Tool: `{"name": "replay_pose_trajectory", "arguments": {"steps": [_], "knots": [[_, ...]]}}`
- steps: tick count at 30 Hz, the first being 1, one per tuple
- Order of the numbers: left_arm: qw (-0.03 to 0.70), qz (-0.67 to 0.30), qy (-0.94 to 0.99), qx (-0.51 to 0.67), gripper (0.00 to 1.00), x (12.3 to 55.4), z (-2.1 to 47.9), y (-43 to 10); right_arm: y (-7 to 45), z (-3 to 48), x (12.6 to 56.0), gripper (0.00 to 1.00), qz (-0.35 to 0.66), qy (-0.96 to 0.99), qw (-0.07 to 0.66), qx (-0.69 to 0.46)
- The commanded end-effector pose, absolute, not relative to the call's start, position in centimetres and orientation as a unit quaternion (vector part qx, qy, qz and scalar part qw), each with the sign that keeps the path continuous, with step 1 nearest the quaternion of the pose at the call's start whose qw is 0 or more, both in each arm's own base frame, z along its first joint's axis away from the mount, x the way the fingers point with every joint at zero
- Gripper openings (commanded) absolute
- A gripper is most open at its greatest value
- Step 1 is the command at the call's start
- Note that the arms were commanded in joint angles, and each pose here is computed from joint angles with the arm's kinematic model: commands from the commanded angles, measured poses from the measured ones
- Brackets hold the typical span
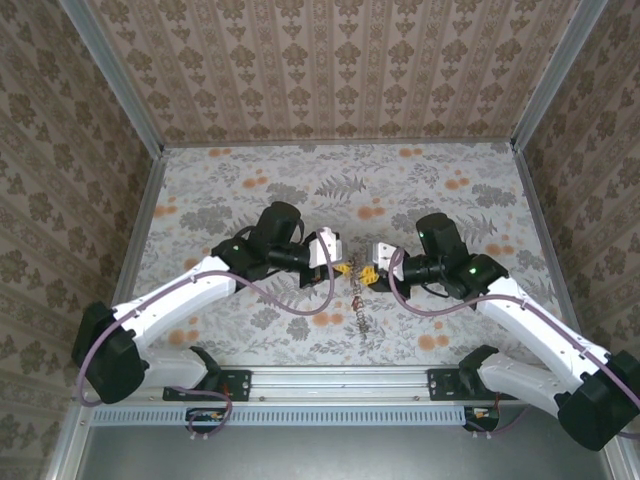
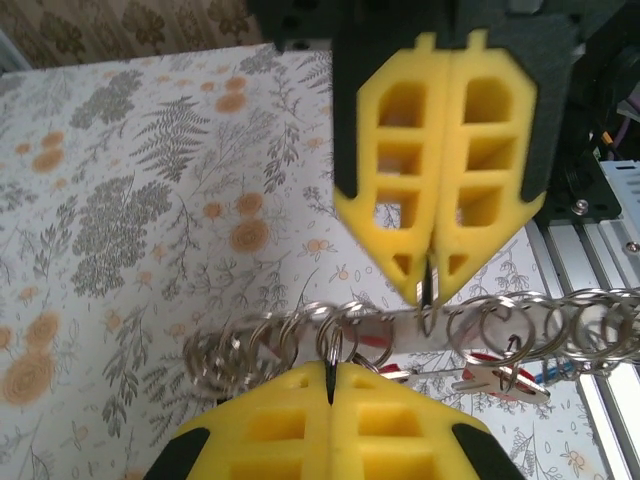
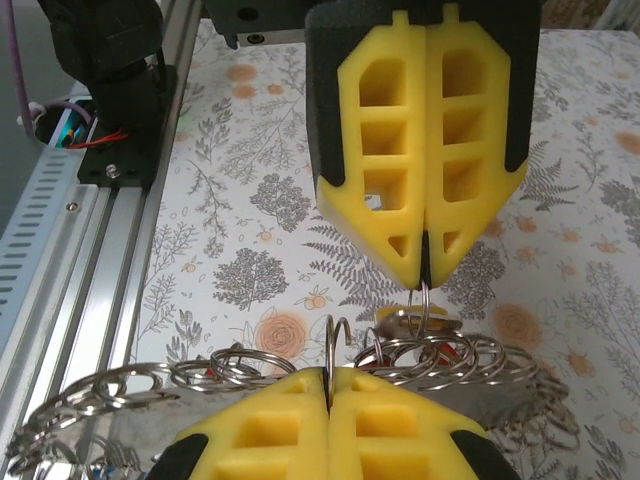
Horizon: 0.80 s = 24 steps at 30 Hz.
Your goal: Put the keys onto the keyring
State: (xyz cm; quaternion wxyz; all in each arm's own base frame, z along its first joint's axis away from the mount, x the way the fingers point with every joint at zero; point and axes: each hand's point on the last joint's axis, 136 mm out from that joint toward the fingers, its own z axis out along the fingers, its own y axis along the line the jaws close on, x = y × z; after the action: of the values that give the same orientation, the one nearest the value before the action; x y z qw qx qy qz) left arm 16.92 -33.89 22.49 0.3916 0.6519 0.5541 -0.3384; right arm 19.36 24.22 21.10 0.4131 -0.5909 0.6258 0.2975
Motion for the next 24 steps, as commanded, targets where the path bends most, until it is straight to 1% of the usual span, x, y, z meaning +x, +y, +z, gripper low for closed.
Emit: {"name": "replay_pose_trajectory", "arguments": {"steps": [1,16,24], "knots": [[0.417,-0.336,0.511,0.673,0.0,15.9,23.4,-34.1,25.4,23.6,19.6,0.0,0.308,0.583,0.444,-0.607],[0.418,-0.327,0.47,0.705,0.0,14.2,23.2,-34.1,25.3,23.0,20.2,0.0,0.306,0.605,0.429,-0.597],[0.421,-0.284,0.465,0.726,0.0,14.2,22.3,-34.2,25.0,23.3,21.2,0.0,0.323,0.627,0.429,-0.565]]}}
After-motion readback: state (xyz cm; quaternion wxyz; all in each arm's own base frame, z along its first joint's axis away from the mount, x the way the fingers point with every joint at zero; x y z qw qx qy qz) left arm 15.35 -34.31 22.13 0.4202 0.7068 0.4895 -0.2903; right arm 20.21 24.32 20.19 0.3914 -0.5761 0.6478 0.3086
